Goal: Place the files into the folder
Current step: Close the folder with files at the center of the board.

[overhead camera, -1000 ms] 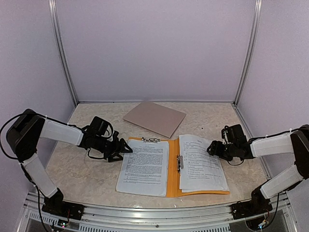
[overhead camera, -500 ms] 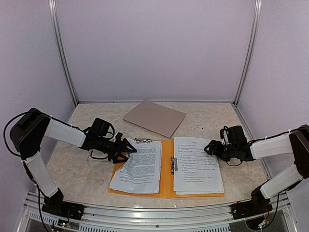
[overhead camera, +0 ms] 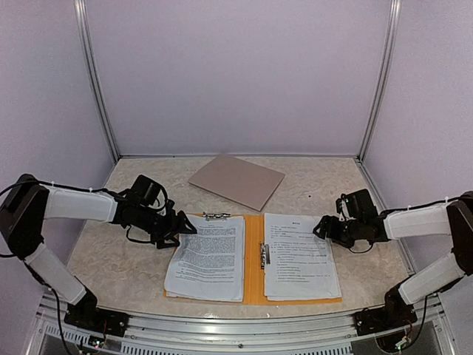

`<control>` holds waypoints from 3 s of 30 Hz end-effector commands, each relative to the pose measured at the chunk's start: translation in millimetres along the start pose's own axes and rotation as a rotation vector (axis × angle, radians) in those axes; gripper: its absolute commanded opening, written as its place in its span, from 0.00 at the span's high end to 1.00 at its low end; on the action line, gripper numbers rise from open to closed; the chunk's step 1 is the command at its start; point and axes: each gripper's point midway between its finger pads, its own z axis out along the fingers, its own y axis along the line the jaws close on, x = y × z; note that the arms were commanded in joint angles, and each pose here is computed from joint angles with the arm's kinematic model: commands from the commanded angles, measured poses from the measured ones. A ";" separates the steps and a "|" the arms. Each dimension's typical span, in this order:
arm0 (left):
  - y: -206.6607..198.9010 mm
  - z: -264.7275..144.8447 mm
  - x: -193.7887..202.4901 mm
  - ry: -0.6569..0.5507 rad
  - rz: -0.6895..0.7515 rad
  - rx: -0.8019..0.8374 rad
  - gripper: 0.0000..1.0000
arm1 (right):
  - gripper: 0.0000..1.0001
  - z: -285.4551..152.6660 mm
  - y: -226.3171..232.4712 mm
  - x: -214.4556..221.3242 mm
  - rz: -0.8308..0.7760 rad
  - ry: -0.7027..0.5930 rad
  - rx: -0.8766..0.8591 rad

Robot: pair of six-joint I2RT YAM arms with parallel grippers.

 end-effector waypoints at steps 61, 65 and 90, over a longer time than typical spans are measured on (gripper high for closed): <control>49.3 -17.5 -5.6 -0.060 -0.093 -0.146 0.01 | 0.40 17.4 261.4 254.8 -1.925 0.156 0.063; 50.7 -15.2 -4.3 -0.052 -0.096 -0.145 0.01 | 0.50 16.3 260.7 251.8 -1.954 0.122 0.135; 30.7 -19.1 -10.9 -0.029 -0.059 -0.102 0.01 | 0.97 -6.3 272.6 226.0 -1.875 -0.011 0.258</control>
